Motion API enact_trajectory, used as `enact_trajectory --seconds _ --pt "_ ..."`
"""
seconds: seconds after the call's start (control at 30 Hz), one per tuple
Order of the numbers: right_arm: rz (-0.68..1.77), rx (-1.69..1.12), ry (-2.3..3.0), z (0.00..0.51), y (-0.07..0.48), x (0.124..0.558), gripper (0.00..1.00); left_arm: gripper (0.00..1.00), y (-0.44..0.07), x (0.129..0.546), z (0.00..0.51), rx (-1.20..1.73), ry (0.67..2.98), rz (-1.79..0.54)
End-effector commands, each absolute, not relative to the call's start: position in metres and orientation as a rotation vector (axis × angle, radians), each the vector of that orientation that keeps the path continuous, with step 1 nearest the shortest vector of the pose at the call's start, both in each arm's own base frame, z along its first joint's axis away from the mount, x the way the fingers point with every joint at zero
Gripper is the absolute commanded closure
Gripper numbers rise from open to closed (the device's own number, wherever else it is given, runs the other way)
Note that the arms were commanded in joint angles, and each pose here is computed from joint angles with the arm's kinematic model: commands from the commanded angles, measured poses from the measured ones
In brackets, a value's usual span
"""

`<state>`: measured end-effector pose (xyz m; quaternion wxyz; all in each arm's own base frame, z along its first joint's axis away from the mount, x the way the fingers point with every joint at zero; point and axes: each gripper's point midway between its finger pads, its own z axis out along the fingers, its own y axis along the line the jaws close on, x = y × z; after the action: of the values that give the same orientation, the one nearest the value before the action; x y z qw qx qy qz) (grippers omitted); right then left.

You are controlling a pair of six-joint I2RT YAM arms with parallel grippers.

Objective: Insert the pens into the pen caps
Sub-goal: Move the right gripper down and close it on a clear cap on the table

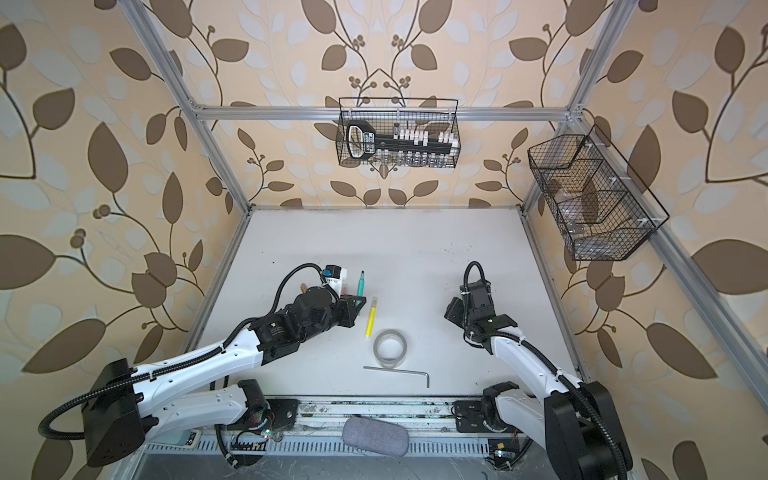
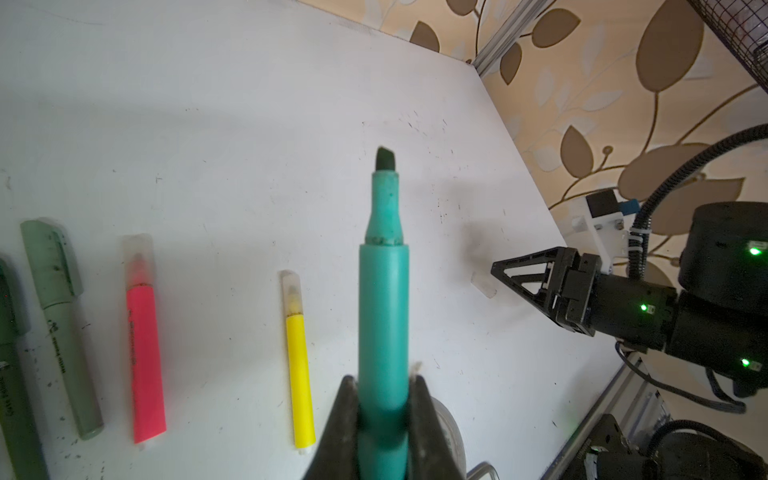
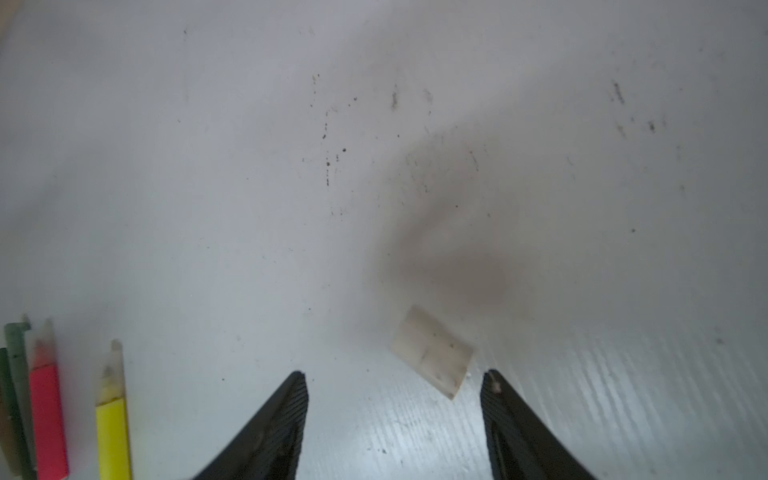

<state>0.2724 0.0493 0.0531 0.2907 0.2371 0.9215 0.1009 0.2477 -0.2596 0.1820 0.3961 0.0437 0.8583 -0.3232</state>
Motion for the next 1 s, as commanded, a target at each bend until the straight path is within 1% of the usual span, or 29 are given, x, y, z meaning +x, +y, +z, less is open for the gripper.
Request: enact_trajectory --seconds 0.0,0.17,0.47,0.7,0.83,0.97 --pt "0.241 0.586 2.496 0.044 0.049 0.272 0.32 1.0 -0.267 0.254 0.212 0.087 2.109 -0.887" --pt "0.235 0.569 2.568 0.024 0.053 0.27 0.33 1.0 -0.264 0.253 0.217 0.095 2.103 -0.88" --pt "0.223 0.545 2.596 0.021 0.059 0.274 0.33 1.0 -0.255 0.246 0.229 0.088 2.071 -0.895" --pt "0.2 0.47 2.6 0.029 0.079 0.274 0.35 1.0 -0.25 0.243 0.232 0.078 2.06 -0.894" --pt "0.089 0.442 2.573 0.039 0.076 0.276 0.35 1.0 -0.249 0.242 0.233 0.079 2.054 -0.9" --pt "0.051 0.435 2.577 0.04 0.074 0.277 0.37 1.0 -0.247 0.241 0.235 0.076 2.051 -0.905"
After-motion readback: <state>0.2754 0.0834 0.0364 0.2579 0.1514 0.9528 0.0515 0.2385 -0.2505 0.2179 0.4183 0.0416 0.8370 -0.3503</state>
